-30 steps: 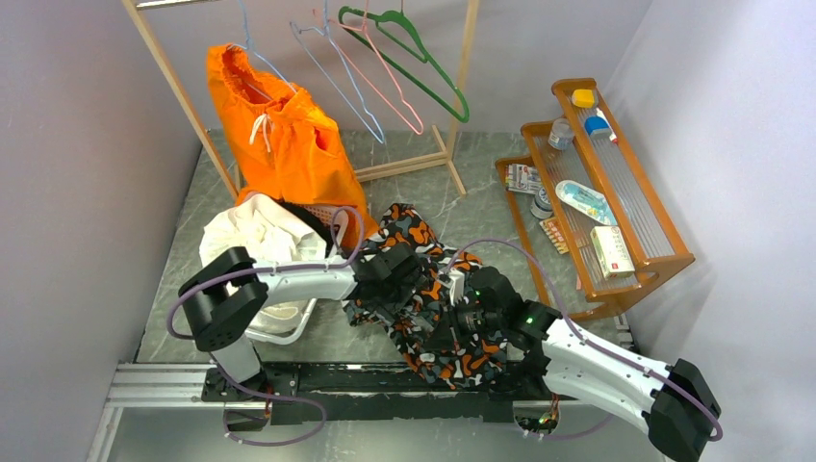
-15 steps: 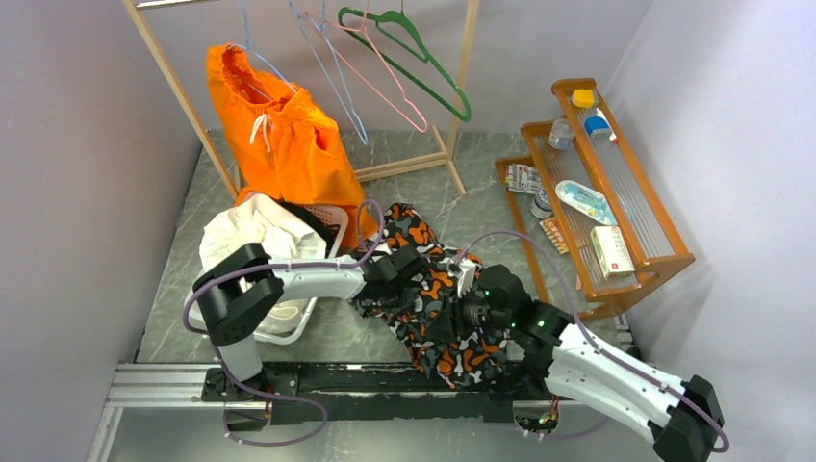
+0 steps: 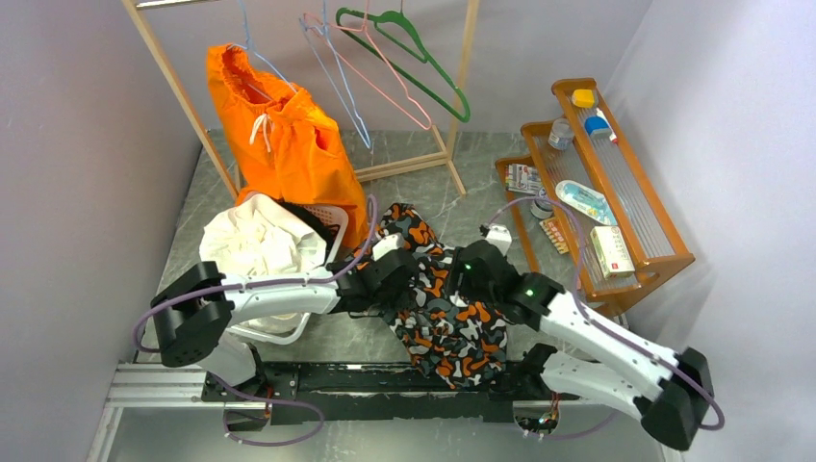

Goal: Remove the shorts from the hanger
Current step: Pick up the shorts at the center of the board.

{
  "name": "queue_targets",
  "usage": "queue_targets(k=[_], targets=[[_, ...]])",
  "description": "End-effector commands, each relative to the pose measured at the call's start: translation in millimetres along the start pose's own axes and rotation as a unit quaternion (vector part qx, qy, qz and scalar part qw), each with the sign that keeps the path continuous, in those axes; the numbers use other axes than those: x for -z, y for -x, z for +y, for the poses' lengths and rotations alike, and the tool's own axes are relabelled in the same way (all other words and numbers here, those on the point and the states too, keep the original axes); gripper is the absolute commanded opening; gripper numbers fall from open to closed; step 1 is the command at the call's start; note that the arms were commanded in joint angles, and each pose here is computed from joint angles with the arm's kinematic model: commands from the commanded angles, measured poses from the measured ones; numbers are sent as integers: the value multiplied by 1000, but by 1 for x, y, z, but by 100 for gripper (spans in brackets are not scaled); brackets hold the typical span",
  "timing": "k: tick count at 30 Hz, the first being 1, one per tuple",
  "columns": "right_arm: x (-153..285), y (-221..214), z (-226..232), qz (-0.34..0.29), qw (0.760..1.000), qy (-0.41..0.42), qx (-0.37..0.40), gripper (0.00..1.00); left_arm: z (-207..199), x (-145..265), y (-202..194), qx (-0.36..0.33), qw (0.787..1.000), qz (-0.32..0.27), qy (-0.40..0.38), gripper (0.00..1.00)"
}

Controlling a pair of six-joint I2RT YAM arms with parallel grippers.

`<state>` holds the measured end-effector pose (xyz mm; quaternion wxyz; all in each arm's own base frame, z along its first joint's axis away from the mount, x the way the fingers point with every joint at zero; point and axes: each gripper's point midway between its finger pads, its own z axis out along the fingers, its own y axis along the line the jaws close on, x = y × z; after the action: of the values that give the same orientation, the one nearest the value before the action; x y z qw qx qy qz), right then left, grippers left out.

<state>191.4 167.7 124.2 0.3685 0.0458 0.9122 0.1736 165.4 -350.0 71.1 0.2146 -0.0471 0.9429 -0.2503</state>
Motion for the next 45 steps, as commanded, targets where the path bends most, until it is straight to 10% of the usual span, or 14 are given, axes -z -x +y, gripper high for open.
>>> queue_targets(k=[1,15,18,21,25,40,45], targets=[[-23,9,-27,-3,994,-111,10,71,3,7,11,-41,999,-34,8,7],[-94,-33,-30,154,988,-21,3,58,-2,12,24,-100,993,-55,28,12],[-91,-69,-6,210,975,75,-25,21,-13,13,31,-99,993,-69,18,20],[-81,-90,8,234,962,131,-56,9,-19,10,37,-93,993,-74,7,25],[-66,-106,22,240,949,183,-92,8,-20,-5,44,-76,996,-56,3,28],[-60,-111,8,224,956,155,-113,11,12,-47,-5,-75,994,52,61,99],[-56,-104,11,200,959,169,-111,12,52,-59,-16,-71,983,67,154,99]])
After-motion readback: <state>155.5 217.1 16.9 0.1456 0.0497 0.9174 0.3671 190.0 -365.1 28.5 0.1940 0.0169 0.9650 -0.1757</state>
